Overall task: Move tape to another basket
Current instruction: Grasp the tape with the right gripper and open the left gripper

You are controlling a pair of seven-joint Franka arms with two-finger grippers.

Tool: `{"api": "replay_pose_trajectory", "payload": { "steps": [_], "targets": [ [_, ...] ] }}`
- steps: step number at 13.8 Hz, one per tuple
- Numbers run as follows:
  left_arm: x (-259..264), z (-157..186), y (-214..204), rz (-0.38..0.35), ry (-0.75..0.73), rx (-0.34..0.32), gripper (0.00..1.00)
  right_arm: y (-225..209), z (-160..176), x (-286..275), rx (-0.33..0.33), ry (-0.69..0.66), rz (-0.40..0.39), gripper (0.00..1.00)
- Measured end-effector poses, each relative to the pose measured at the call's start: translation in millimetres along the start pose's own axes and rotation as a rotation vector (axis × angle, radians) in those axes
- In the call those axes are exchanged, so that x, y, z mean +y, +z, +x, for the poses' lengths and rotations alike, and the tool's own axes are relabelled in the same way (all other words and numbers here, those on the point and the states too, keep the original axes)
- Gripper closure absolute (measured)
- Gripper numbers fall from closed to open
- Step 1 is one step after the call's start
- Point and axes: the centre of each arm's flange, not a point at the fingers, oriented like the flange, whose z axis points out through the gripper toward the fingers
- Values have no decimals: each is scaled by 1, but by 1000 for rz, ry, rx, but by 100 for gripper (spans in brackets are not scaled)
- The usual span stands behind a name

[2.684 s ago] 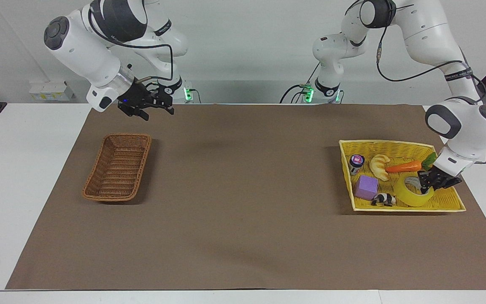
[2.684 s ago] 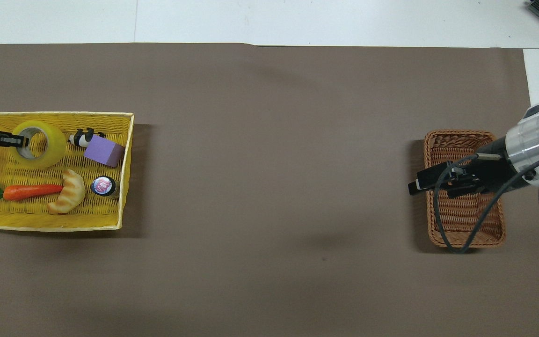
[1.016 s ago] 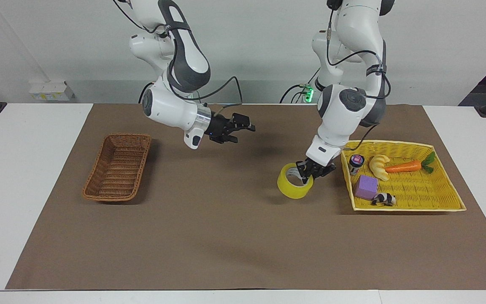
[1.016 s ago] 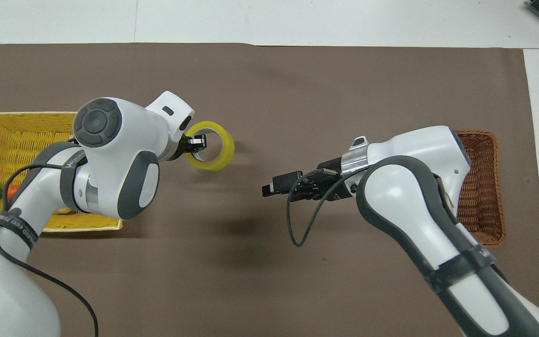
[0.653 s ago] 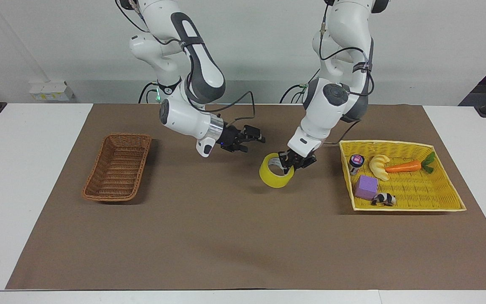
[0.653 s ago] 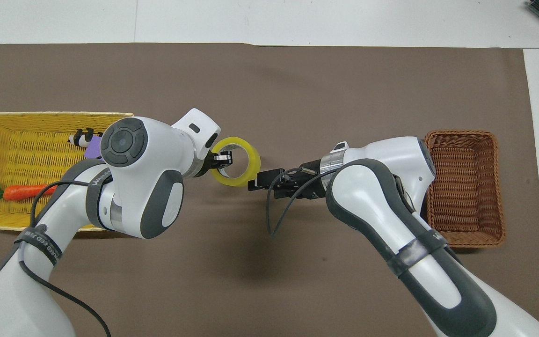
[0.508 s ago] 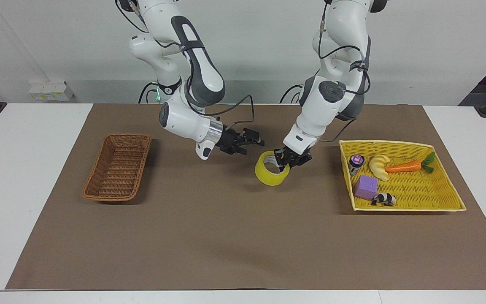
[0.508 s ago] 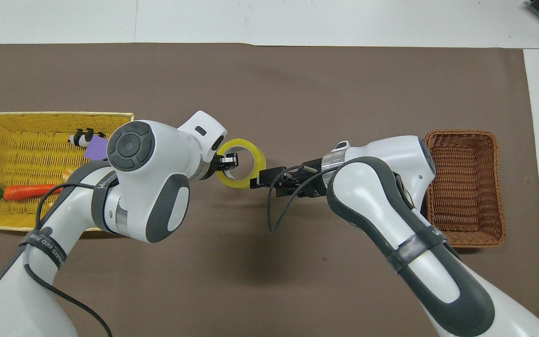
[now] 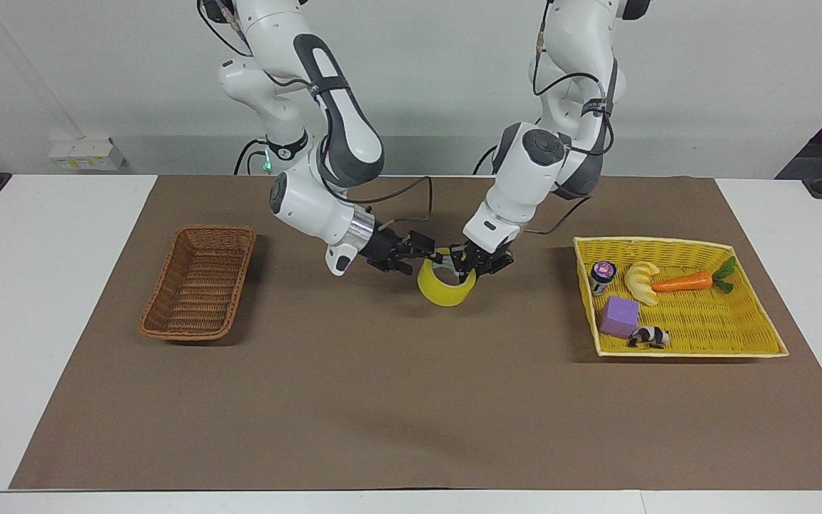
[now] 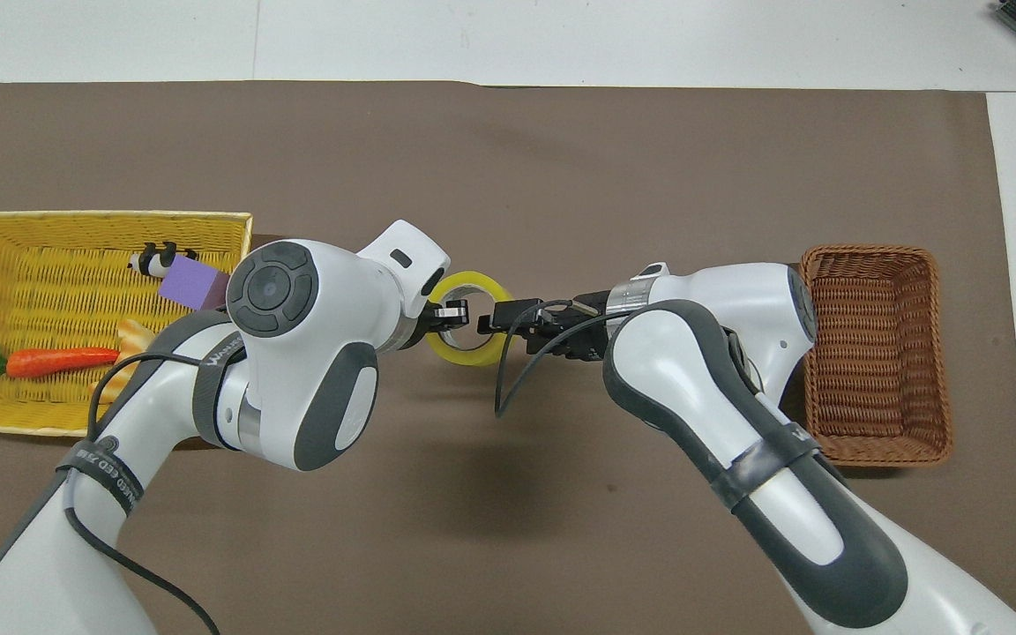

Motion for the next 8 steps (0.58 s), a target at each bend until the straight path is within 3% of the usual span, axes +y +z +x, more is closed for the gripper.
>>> {"api": "replay_pose_trajectory", "payload": {
  "steps": [1, 2, 5, 8],
  "targets": [
    [3, -3, 1, -1, 5, -3, 78, 3, -1, -1, 19, 10, -8, 0],
    [6, -5, 1, -3, 9, -6, 78, 7, -3, -1, 31, 20, -14, 7],
    [6, -7, 1, -11, 0, -12, 78, 12, -3, 2, 36, 41, -24, 44],
    [5, -7, -2, -26, -13, -13, 78, 13, -3, 4, 36, 44, -26, 75]
  ]
}}
